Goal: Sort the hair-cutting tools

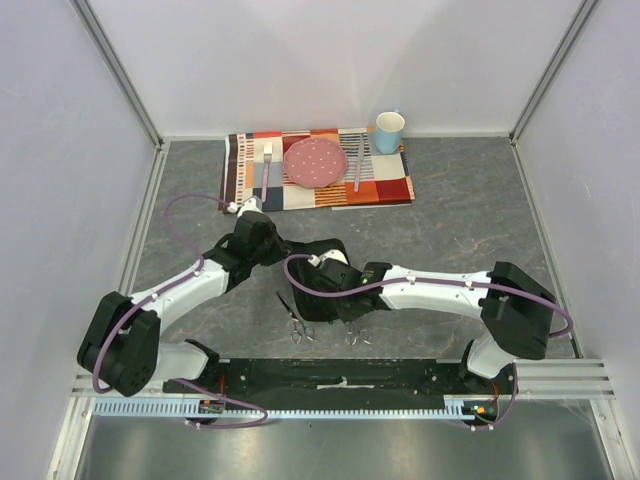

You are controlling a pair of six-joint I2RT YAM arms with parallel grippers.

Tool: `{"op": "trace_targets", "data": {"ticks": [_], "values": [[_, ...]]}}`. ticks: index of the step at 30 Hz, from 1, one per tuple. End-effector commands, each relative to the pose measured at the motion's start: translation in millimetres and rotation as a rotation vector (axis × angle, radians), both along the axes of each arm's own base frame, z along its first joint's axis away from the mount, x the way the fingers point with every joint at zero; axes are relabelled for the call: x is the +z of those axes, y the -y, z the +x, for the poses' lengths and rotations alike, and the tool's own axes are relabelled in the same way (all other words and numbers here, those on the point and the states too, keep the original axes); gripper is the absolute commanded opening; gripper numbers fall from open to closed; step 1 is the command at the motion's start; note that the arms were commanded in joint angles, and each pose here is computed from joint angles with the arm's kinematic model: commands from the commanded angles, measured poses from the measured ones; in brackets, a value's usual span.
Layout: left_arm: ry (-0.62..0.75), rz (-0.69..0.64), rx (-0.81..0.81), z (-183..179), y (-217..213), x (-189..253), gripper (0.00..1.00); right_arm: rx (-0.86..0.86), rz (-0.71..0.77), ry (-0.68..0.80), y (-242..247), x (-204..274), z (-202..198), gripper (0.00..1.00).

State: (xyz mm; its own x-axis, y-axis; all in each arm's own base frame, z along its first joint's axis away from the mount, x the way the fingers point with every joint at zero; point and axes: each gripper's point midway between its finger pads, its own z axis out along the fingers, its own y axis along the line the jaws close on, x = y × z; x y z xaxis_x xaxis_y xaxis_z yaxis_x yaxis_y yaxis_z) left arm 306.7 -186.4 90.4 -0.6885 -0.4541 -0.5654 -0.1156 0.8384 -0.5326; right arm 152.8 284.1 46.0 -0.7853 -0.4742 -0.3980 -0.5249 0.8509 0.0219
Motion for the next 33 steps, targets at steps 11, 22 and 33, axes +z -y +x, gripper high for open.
{"op": "trace_targets", "data": {"ticks": [11, 22, 33], "values": [[0.034, -0.024, 0.046, 0.3, -1.1, 8.1, 0.02, -0.007, 0.006, -0.003, -5.8, -11.7, -1.0, 0.00], [0.042, -0.023, 0.040, -8.7, -4.1, 7.9, 0.02, -0.042, -0.013, 0.018, -8.0, -18.1, 15.8, 0.00], [0.048, -0.017, 0.027, -13.2, -4.6, 7.8, 0.02, -0.061, 0.004, 0.044, -23.7, -17.9, 62.6, 0.00]]}}
